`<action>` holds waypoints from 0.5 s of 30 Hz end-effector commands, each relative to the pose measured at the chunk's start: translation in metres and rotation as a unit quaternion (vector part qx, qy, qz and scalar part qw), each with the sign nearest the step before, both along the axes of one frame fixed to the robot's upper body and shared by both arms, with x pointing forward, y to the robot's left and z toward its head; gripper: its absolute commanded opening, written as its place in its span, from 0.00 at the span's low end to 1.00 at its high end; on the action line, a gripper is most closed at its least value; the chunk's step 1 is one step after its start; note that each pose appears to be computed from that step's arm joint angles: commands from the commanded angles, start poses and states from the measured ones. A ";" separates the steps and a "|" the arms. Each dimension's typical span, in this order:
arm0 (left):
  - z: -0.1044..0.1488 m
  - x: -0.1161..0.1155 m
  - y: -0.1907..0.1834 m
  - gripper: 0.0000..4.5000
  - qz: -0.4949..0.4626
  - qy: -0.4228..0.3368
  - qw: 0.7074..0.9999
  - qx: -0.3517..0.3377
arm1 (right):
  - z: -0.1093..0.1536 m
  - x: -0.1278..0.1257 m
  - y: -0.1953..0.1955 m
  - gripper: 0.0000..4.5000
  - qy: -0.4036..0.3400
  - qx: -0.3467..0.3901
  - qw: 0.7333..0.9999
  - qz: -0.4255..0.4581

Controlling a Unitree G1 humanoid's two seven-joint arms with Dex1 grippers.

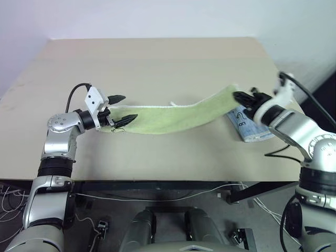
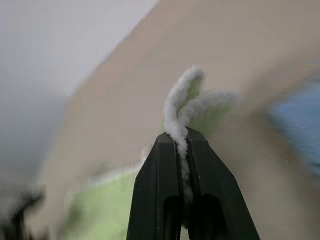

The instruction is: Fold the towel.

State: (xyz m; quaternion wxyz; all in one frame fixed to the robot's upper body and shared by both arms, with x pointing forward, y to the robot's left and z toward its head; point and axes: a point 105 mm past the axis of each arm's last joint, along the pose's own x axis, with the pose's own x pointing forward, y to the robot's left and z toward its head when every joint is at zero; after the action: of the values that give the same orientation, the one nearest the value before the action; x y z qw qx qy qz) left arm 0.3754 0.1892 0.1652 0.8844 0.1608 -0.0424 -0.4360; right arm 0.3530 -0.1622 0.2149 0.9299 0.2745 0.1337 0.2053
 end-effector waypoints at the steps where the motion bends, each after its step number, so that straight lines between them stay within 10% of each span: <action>1: 0.013 0.000 -0.008 1.00 -0.011 -0.030 0.999 -0.004 | -0.001 -0.010 0.064 0.01 -0.036 -0.081 0.987 0.133; 15: 0.009 -0.006 -0.009 1.00 -0.001 -0.034 0.999 -0.020 | -0.058 0.033 0.151 0.01 -0.004 -0.147 0.966 0.214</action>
State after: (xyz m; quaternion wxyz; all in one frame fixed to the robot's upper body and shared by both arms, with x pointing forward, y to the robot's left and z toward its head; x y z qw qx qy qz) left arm 0.3712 0.1801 0.1594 0.8862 0.1543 -0.0534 -0.4336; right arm 0.3817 -0.0144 0.1446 0.8900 0.1089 0.2403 0.3719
